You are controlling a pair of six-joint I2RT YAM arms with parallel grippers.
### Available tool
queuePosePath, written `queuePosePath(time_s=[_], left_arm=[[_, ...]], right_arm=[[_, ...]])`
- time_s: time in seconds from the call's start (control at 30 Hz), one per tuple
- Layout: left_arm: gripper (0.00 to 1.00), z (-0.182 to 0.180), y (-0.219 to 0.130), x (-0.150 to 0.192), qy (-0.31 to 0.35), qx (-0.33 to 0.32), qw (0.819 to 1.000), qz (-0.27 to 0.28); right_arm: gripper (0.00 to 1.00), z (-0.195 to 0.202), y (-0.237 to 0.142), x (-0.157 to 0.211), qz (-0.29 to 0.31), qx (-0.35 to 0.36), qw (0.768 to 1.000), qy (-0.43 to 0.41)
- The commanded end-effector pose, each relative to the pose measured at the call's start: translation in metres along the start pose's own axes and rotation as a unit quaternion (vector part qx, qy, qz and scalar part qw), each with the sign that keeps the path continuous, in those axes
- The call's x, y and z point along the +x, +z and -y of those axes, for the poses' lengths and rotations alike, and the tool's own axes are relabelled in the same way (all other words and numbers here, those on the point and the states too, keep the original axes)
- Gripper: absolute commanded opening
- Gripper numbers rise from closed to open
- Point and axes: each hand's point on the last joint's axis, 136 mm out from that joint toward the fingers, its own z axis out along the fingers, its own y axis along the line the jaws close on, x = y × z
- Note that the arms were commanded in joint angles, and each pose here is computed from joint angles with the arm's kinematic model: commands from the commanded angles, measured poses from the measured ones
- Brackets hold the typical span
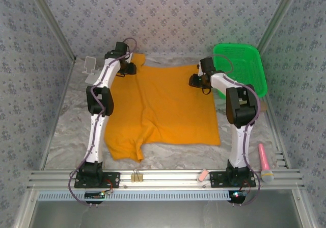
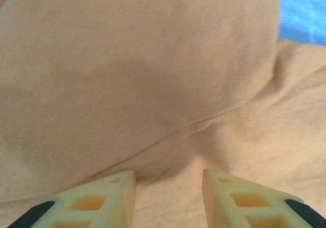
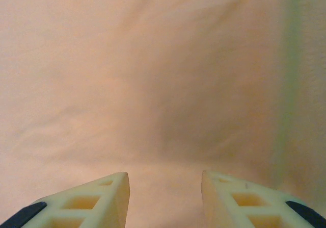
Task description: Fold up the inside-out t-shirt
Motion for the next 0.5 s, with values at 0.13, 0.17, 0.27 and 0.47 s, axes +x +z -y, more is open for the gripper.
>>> queuePosePath(time_s=[0.13, 0.17, 0.27, 0.47], left_arm=[[0.41, 0.041, -0.151, 0.004, -0.007, -0.003, 1.000, 0.029], [0.41, 0.039, -0.160, 0.017, -0.026, -0.006, 0.999, 0.021], [0.41, 0.036, -0.176, 0.070, -0.090, 0.002, 0.996, -0.002], [0.40, 0.023, -0.174, 0.197, -0.182, -0.004, 0.980, -0.085]], right_arm=[[0.47, -0.213, -0.139, 0.094, 0.051, -0.256, 0.746, -0.612], [0.47, -0.227, -0.151, 0.128, 0.038, -0.295, 0.679, -0.671], [0.48, -0.261, -0.173, 0.206, 0.051, -0.378, 0.527, -0.759], [0.50, -0.297, -0.171, 0.293, 0.054, -0.402, 0.391, -0.826]])
